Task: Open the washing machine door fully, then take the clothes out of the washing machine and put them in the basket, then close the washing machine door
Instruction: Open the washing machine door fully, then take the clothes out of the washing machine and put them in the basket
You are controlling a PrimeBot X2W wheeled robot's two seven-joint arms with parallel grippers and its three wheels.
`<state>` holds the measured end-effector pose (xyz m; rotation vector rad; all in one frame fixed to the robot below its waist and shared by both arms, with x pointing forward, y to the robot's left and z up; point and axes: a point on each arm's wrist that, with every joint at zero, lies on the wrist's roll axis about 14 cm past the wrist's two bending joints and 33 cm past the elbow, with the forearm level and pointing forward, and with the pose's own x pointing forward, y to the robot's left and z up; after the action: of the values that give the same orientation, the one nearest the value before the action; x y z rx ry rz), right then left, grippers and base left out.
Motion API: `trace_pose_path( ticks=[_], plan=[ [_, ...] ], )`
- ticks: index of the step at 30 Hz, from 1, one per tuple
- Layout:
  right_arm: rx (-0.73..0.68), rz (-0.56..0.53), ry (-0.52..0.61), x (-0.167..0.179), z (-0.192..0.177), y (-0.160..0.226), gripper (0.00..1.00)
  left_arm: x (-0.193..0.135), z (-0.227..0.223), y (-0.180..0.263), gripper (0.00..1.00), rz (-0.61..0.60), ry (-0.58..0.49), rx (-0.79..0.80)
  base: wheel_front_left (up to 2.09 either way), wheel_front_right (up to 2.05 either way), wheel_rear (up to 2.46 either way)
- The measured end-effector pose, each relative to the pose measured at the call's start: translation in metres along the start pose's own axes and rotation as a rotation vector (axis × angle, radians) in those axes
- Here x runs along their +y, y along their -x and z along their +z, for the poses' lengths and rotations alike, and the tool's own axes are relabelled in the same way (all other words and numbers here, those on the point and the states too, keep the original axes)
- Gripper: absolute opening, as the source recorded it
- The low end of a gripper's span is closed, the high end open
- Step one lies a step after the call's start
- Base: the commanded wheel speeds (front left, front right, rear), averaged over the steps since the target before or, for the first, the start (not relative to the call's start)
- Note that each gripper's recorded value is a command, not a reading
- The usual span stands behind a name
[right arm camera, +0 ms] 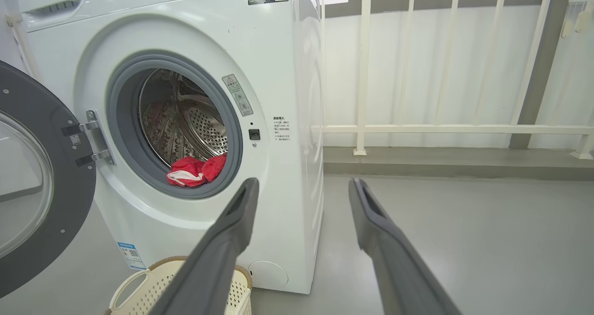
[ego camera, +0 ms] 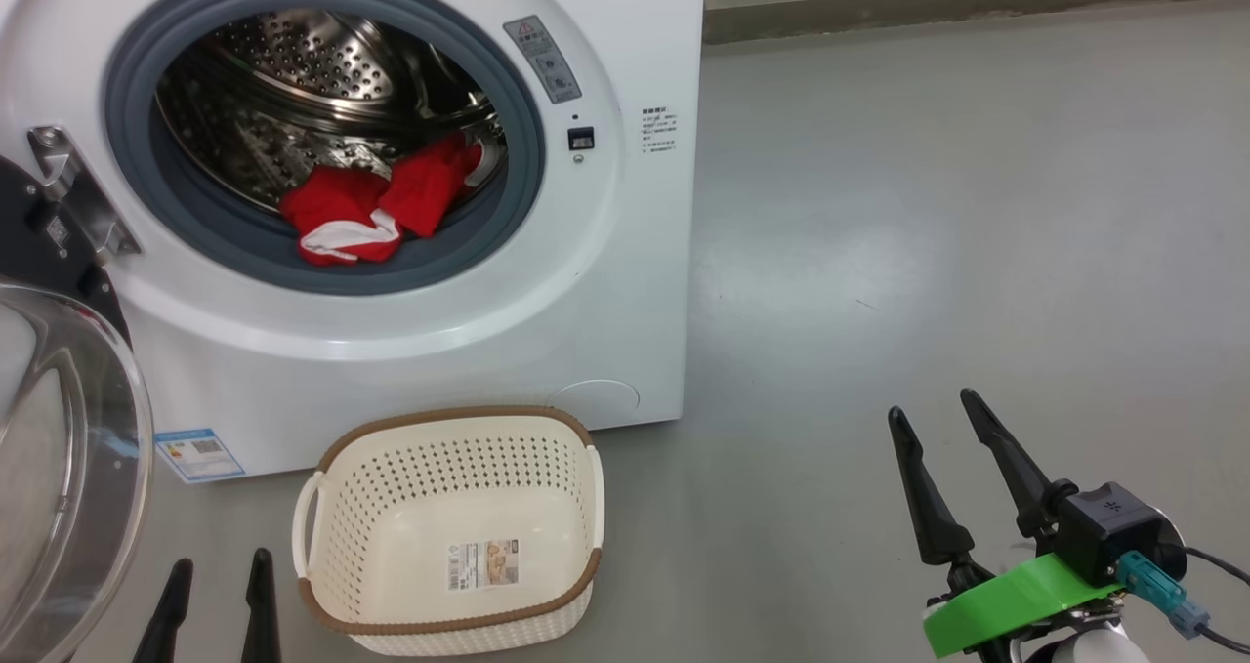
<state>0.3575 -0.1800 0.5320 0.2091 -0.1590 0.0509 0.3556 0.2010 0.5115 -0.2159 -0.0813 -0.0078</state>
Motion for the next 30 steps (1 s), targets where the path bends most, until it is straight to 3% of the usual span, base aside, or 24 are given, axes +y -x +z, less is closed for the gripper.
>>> trace_pose_path(
  ticks=[18, 30],
  plan=[
    [-0.009, -0.024, 0.011, -0.0077, 0.0029, 0.0036, 1.00, 0.0066, -0.0006, 0.0035, 1.00, 0.056, -0.062, -0.005, 0.07, -0.08, 0.02],
    [0.001, -0.017, 0.007, -0.0054, -0.0002, 0.0034, 1.00, 0.0027, 0.0018, 0.0041, 1.00, 0.047, -0.065, -0.007, 1.43, -1.43, 0.00]
  ],
)
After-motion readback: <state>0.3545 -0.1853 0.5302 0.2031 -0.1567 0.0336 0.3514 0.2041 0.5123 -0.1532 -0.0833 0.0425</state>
